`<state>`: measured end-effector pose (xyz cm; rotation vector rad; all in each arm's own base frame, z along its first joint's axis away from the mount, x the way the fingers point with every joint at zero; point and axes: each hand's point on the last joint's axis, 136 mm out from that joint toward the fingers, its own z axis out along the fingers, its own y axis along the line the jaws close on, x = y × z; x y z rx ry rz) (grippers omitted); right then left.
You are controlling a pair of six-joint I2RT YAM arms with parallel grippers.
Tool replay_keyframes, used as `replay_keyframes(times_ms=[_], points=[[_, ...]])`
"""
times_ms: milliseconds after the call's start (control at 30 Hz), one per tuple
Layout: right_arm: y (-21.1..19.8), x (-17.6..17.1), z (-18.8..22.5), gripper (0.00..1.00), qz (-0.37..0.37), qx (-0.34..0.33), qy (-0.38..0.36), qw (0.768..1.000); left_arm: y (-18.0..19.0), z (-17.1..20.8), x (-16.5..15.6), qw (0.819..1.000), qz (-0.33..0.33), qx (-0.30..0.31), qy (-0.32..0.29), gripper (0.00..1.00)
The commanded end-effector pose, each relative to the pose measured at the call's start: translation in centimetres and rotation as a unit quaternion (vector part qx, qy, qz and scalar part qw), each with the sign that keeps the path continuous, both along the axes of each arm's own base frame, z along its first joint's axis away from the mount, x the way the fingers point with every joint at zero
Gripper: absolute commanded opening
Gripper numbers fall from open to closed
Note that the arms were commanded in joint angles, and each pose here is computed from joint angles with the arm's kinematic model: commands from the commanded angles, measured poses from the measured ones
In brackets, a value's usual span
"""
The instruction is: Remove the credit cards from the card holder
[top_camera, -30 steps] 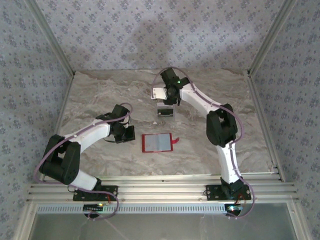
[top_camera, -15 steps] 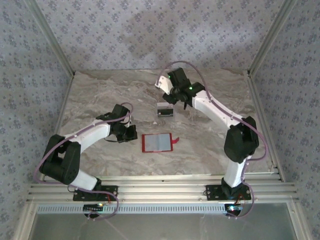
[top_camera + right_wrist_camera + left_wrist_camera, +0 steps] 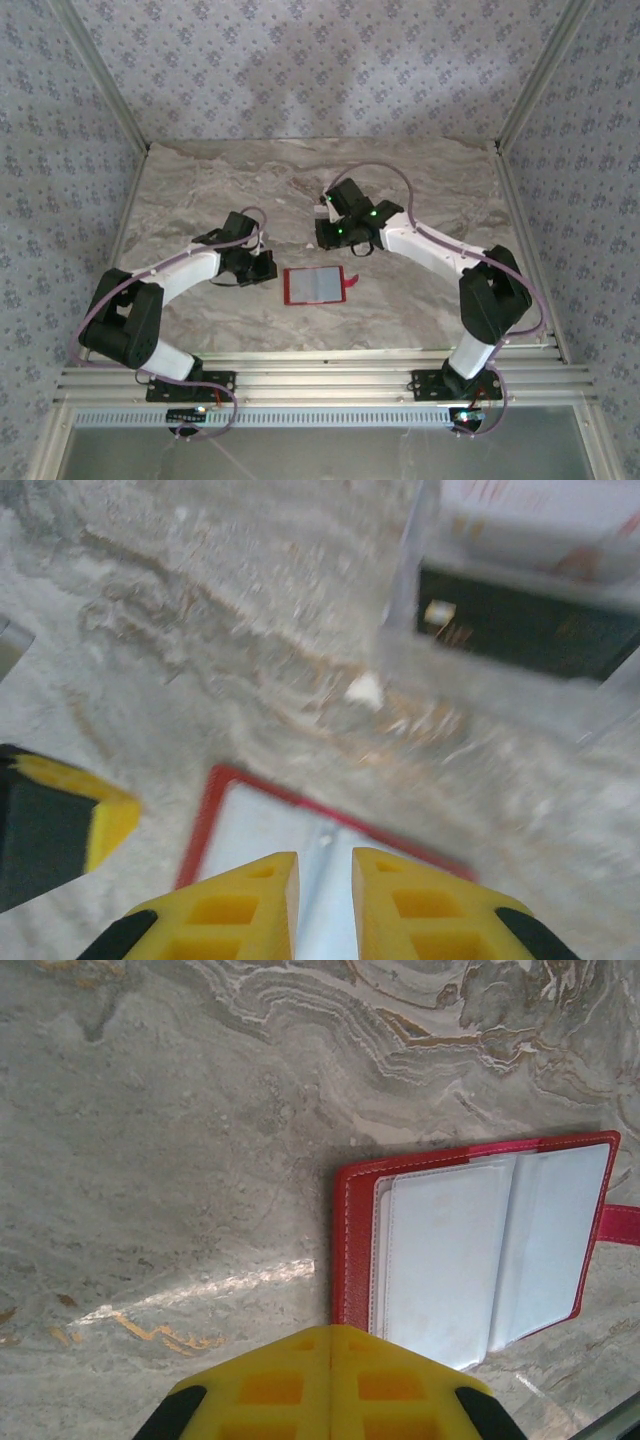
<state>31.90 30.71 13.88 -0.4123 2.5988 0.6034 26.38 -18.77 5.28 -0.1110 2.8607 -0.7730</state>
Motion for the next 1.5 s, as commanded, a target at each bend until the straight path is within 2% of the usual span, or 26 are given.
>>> replay_keyframes(times_ms=[0,300,533,933,1200,1467], points=[[2.7,-2.7,-1.8,0.24,-0.030,0.055,0.090,0.994,-0.1,0.2,0.6,1.000,0.010,-0.027,-0.001,0.07],[6.8,-6.3,-6.6,0.31,-0.007,0.009,0.138,0.990,1.8,0.4,0.1,0.999,0.031,-0.033,-0.005,0.07],[8.4,-6.9,-9.0,0.32,0.000,-0.021,0.153,0.988,2.6,0.7,-0.3,0.999,0.036,-0.036,-0.008,0.07],[6.4,-7.3,-11.0,0.37,-0.018,-0.081,0.158,0.984,2.7,0.9,-0.5,0.999,0.033,-0.034,-0.010,0.07],[3.9,-7.4,-10.5,0.40,-0.030,-0.135,0.140,0.980,2.6,1.1,-0.5,0.999,0.032,-0.037,-0.009,0.07],[3.1,-7.2,-10.2,0.48,-0.032,-0.173,0.124,0.976,2.5,1.1,-0.2,0.999,0.033,-0.037,-0.009,0.07]])
